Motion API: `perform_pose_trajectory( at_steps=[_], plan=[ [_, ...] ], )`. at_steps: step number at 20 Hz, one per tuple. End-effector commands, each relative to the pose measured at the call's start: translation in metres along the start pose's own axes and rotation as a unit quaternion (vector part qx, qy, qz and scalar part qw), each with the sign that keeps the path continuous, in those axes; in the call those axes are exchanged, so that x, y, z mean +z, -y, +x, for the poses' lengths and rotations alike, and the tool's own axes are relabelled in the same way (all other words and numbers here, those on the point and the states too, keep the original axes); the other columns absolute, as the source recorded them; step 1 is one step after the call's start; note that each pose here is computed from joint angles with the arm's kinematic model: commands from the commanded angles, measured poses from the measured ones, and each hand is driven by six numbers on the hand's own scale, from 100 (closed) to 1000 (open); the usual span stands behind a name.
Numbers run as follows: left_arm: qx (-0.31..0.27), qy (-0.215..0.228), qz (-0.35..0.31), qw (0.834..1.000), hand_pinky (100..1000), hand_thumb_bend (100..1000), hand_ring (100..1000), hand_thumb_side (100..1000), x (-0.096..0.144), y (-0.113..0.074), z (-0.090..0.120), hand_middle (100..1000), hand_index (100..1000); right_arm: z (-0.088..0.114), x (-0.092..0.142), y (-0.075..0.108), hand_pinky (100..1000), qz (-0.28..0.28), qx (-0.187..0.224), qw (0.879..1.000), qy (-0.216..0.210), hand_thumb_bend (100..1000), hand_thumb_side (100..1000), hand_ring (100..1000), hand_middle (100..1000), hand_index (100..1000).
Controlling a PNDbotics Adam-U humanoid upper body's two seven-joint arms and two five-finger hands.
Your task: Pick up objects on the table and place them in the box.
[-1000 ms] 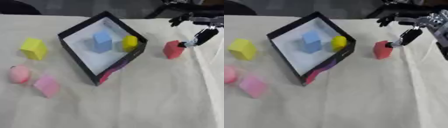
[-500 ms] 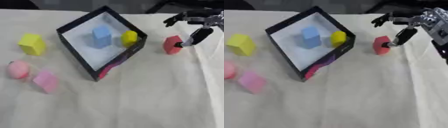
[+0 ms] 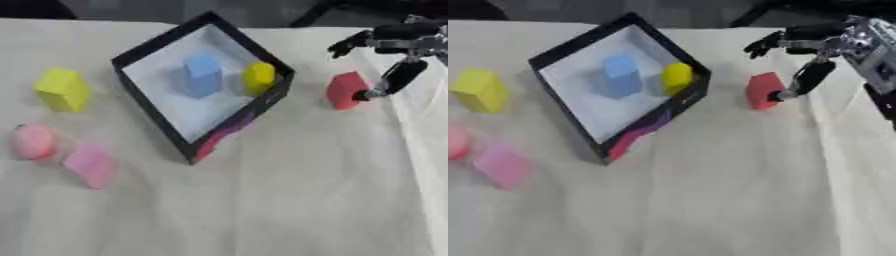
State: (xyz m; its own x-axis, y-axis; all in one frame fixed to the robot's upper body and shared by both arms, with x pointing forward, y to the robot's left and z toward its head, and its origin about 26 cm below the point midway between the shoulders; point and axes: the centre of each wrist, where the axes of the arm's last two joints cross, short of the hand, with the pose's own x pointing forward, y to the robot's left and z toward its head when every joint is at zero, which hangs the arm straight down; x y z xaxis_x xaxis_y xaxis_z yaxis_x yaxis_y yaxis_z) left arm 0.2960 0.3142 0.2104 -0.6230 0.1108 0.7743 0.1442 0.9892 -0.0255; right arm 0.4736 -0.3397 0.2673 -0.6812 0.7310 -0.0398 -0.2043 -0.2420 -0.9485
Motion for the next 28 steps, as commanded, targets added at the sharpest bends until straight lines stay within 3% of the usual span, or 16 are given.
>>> perform_pose_trajectory(
  at_steps=[1, 28],
  plan=[
    [-0.013, 0.016, -0.014, 1.000, 893, 100, 1000, 704, -0.005, 0.001, 0.010, 832, 780, -0.008, 0.016, 0.010, 970, 0.159, 0.118, 0.976, 0.088, 439, 275, 900, 850, 985],
    [-0.010, 0.021, -0.024, 0.999, 895, 100, 1000, 706, -0.008, 0.005, 0.010, 835, 779, -0.022, 0.008, -0.012, 930, 0.171, 0.077, 0.980, 0.065, 424, 265, 854, 754, 900]
  ],
)
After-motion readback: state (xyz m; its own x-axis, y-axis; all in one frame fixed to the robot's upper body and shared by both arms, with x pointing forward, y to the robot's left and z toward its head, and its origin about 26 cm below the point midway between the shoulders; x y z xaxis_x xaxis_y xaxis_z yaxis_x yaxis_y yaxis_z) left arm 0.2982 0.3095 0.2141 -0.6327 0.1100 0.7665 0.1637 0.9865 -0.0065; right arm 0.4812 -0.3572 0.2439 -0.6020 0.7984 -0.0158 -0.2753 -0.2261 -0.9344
